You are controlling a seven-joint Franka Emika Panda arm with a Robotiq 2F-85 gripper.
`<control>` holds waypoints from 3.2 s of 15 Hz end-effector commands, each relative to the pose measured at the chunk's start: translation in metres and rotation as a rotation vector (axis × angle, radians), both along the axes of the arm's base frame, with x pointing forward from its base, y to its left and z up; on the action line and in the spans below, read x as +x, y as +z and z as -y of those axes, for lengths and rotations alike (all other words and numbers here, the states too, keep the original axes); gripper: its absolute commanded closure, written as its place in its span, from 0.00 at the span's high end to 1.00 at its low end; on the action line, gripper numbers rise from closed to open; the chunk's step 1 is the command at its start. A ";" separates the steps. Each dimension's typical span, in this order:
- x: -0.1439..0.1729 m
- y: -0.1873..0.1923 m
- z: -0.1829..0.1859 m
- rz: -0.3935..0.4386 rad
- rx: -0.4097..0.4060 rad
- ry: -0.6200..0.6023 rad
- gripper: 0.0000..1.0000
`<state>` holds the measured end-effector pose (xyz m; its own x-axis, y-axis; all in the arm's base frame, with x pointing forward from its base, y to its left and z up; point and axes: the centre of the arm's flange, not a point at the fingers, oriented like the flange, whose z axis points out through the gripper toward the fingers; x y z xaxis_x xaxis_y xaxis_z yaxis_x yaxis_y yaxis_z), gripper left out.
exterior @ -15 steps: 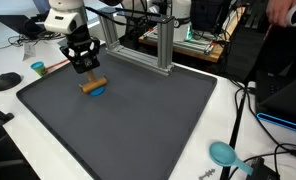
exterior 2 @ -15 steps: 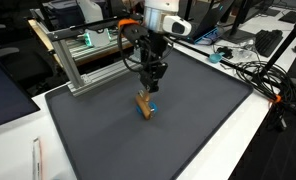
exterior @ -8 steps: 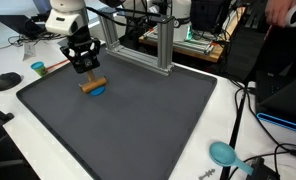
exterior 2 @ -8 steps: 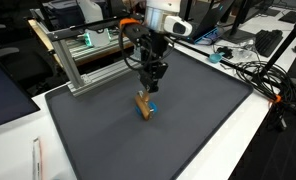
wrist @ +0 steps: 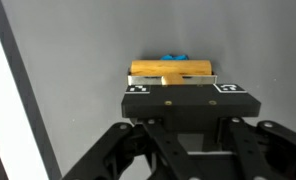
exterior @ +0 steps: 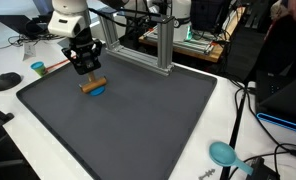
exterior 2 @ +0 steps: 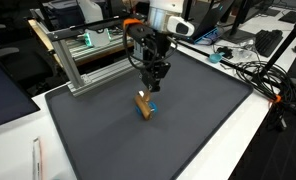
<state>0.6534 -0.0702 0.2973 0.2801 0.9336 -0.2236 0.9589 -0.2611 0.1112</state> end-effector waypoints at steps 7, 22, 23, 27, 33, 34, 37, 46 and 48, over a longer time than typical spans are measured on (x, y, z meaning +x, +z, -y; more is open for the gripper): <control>0.009 -0.029 -0.018 -0.015 0.017 0.058 0.22; 0.013 -0.027 -0.031 -0.016 0.022 0.088 0.22; 0.013 -0.026 -0.032 -0.016 0.024 0.091 0.22; 0.013 -0.026 -0.035 -0.017 0.026 0.102 0.22; 0.013 -0.026 -0.041 -0.017 0.027 0.112 0.22; 0.014 -0.026 -0.042 -0.017 0.029 0.113 0.22; 0.014 -0.027 -0.046 -0.018 0.029 0.122 0.22; 0.015 -0.025 -0.053 -0.018 0.028 0.139 0.22; 0.015 -0.025 -0.055 -0.017 0.028 0.140 0.22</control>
<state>0.6582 -0.0298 0.2982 0.1709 0.9609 -0.2179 0.9831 -0.1516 0.1026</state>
